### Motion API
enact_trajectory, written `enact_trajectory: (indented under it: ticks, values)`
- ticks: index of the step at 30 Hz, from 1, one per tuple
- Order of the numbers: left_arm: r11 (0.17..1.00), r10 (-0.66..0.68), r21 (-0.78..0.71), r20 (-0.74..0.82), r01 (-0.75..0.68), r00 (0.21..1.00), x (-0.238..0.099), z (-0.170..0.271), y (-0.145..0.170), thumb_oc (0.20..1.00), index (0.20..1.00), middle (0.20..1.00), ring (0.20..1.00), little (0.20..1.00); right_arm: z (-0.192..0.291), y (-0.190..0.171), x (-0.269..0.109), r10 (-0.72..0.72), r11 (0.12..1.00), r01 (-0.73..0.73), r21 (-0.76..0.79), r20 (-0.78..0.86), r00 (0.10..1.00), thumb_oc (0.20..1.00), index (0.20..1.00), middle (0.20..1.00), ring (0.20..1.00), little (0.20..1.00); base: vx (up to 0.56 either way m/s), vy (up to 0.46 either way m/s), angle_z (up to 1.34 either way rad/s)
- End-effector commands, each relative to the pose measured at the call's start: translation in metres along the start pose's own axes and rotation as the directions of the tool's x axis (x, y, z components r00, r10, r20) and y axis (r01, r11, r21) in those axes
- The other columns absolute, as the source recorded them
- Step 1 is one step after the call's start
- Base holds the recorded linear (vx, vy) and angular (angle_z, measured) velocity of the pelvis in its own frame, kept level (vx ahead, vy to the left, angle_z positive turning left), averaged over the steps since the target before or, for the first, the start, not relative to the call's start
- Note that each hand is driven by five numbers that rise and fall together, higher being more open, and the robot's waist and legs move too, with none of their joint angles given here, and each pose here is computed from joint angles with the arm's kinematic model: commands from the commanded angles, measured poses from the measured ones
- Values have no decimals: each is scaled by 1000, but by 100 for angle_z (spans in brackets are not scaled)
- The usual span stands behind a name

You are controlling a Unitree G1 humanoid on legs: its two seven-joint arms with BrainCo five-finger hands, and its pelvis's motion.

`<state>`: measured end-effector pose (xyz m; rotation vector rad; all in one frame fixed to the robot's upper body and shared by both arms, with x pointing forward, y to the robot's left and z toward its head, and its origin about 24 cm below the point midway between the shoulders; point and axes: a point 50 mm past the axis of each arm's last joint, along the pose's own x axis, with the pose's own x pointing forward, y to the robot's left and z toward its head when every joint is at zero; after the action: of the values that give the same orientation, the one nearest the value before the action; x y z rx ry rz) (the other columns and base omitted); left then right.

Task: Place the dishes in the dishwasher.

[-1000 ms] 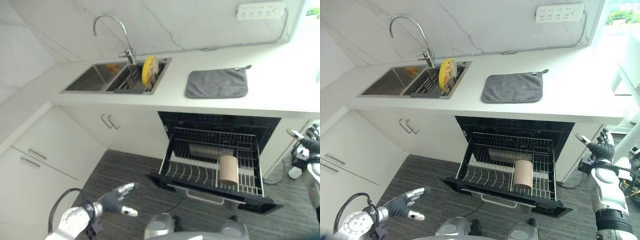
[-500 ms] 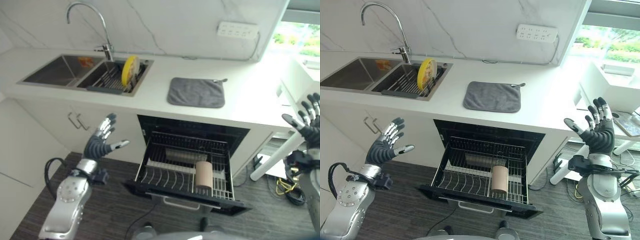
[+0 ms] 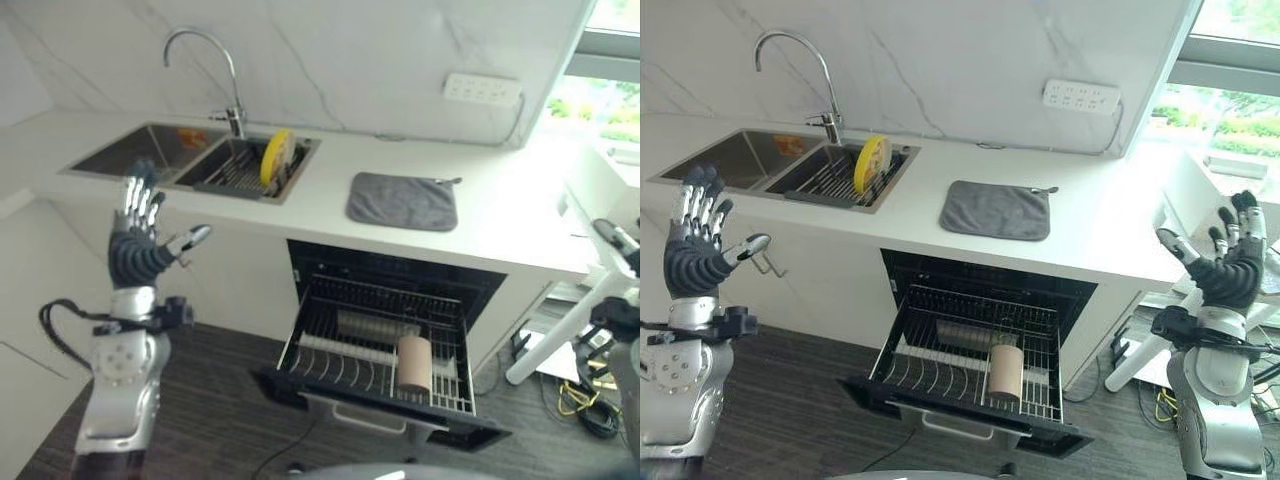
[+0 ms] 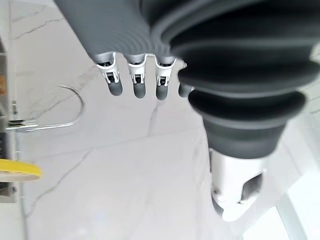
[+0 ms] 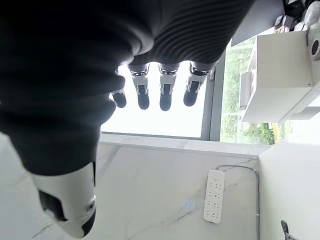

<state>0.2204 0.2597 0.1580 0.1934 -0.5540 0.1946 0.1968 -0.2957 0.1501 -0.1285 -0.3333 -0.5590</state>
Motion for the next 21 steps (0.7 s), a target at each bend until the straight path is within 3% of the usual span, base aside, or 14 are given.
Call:
enact_trajectory:
  ticks: [1,7,15,21]
  values:
    - [998,-54,17,133,52,990,10,26,2,1000,1000,1000,1000,1000,31,9,12,15,1000,-19,24,171,985,1000,1000,1000,1000,1000,-130,290,-12]
    - [997,-70,-7,123,72,990,21,21,0,1000,1000,1000,1000,1000,30,10,22,29,999,-35,30,178,984,1000,1000,1000,1000,1000,-116,198,-29]
    - [992,-115,-45,72,119,991,3,13,-9,1000,1000,1000,1000,1000,32,-5,23,54,998,-52,-19,170,984,1000,1000,1000,1000,1000,-21,0,54]
    - [994,-35,-102,95,45,995,0,16,-10,1000,1000,1000,1000,1000,43,-1,31,117,993,-113,-31,214,970,1000,1000,1000,1000,1000,99,506,-44]
